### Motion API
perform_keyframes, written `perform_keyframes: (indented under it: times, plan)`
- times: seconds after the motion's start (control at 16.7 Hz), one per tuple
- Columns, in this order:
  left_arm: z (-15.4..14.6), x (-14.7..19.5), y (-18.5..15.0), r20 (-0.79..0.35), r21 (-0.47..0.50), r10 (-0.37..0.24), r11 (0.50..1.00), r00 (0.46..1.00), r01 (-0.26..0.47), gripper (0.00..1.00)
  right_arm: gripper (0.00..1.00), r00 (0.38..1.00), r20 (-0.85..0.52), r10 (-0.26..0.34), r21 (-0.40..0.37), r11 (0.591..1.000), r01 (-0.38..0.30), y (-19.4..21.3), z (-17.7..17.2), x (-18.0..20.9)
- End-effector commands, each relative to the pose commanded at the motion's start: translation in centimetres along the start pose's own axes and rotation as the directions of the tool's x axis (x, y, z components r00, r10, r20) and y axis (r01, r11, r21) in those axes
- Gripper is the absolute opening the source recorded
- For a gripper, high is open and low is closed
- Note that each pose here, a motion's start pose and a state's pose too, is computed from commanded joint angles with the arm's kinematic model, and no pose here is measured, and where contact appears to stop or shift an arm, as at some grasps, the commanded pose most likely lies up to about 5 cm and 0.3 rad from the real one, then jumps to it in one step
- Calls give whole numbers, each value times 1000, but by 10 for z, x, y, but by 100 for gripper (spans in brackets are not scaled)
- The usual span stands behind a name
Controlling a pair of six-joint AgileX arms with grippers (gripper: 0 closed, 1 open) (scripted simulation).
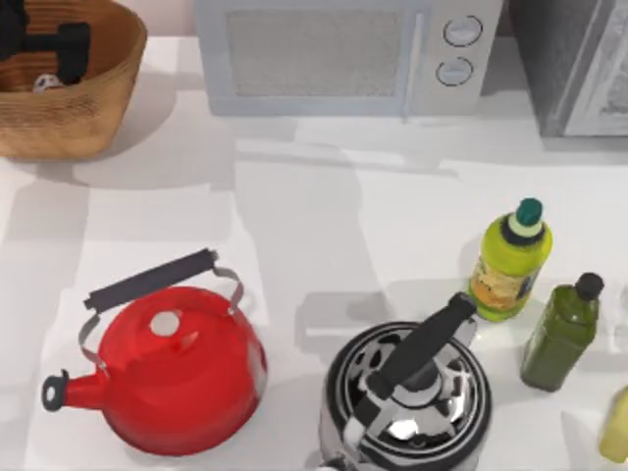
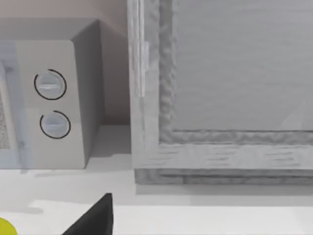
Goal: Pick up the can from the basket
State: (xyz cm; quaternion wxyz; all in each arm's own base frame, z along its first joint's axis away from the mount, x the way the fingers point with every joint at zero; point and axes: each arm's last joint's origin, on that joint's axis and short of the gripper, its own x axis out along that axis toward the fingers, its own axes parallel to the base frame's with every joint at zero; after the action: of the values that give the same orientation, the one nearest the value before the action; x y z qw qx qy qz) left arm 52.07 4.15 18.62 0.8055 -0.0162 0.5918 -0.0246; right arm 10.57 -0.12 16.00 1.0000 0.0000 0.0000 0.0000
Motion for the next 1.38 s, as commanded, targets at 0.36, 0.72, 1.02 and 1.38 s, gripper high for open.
perform_keyframes:
  times: [0.36, 0.72, 1.02, 1.38]
  plan:
    - [1, 27, -1, 0, 0, 0, 1000, 1000, 0, 100, 100, 1000, 0, 0, 0, 1000, 0, 0, 0, 0]
    - [0, 60, 0, 0, 0, 0, 1000, 1000, 0, 100, 100, 1000, 0, 0, 0, 1000, 0, 0, 0, 0]
    - [0, 60, 0, 0, 0, 0, 1000, 1000, 0, 70, 100, 1000, 0, 0, 0, 1000, 0, 0, 0, 0]
    - [0, 60, 0, 0, 0, 0, 1000, 1000, 0, 25, 100, 1000, 0, 0, 0, 1000, 0, 0, 0, 0]
